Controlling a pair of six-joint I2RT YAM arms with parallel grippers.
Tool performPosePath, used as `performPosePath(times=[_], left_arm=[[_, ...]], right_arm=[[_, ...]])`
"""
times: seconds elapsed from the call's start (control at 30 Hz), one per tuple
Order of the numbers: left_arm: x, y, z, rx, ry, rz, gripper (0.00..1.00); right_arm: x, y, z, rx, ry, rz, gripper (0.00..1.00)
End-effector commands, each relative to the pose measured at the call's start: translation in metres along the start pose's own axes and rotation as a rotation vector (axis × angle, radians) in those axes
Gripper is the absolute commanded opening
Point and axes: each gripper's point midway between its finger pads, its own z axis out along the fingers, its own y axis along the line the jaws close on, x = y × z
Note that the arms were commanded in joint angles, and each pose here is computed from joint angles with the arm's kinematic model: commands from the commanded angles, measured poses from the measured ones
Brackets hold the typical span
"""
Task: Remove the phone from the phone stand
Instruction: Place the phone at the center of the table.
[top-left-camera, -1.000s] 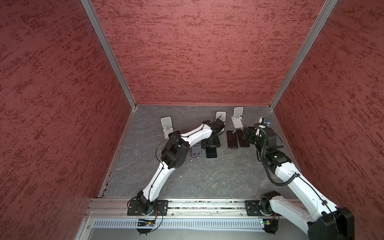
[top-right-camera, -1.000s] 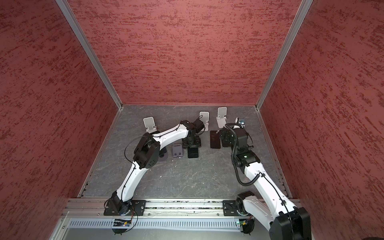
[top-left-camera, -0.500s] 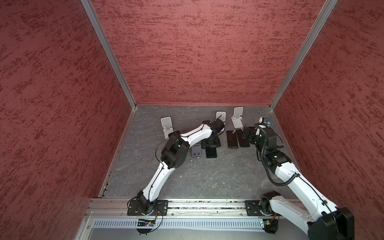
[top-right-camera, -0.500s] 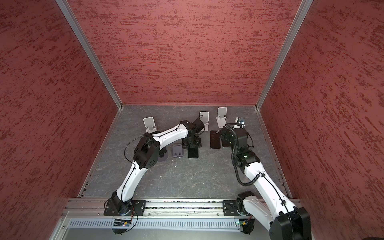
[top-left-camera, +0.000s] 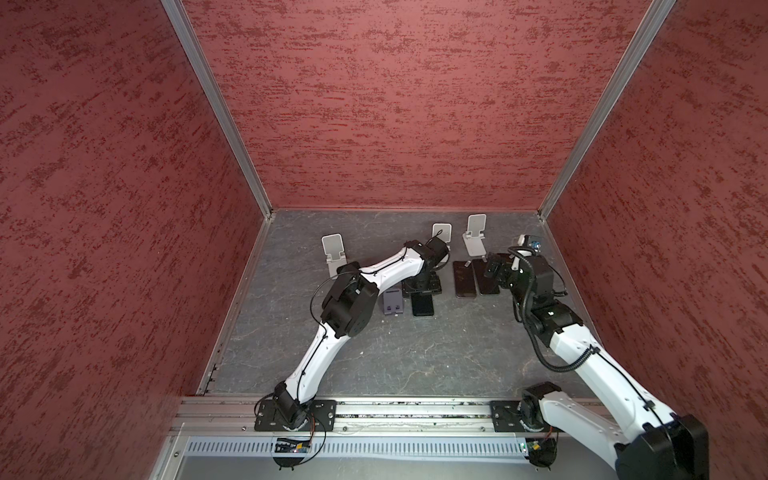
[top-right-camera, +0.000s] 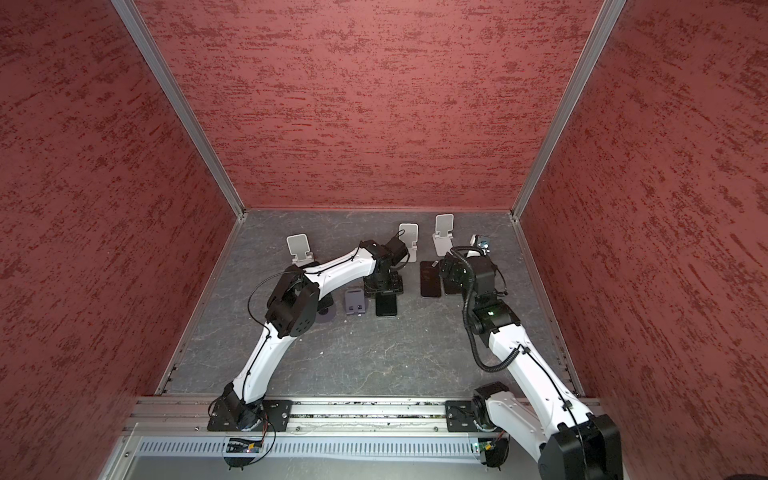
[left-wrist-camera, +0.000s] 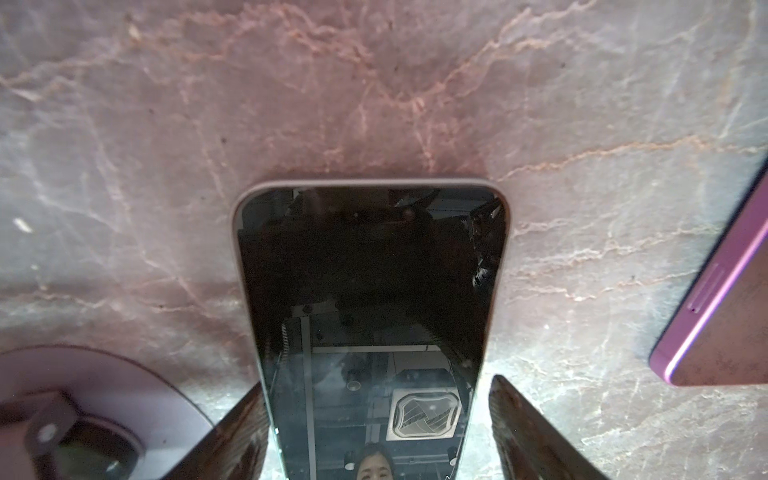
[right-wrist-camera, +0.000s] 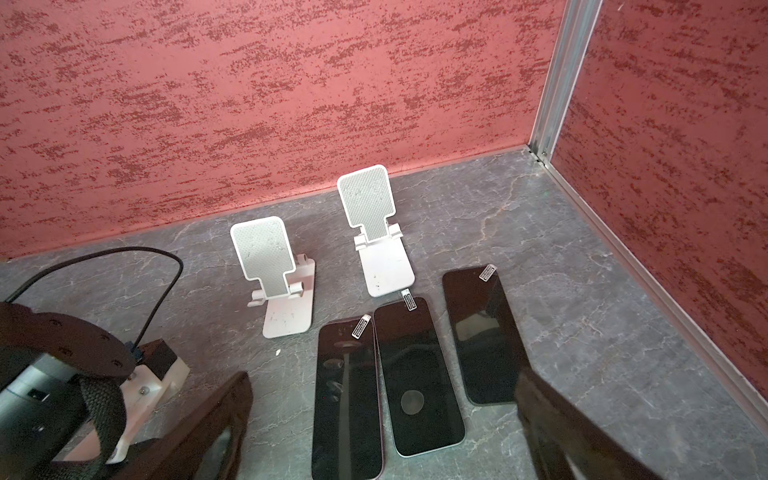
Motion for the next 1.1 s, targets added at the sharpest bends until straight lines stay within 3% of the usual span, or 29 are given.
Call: performPosePath(times=[0.0, 0.47, 0.83, 1.07], left_arm=[[0.005, -0.001, 0.018, 0.01, 0.024, 0.019, 0.83], [-0.021, -0.01, -0.048, -0.016, -0.165, 0.102, 0.93], [-0.026, -0.04, -0.112, -0.012, -0.411, 0.255, 0.94], [-0.024, -0.039, -0.14, 0.001, -0.486, 0.26, 0.94]], right_arm=[[-0.001, -0.001, 0.001, -0.002, -0.014, 0.014, 0.99], [0.006, 0.007, 0.008, -0.039, 0.021, 0.026, 0.99], [0.014, 0.017, 0.018, -0.075, 0.072, 0.054, 0.99], [0.024, 0.021, 0.026, -0.081, 0.123, 0.055, 0.99]])
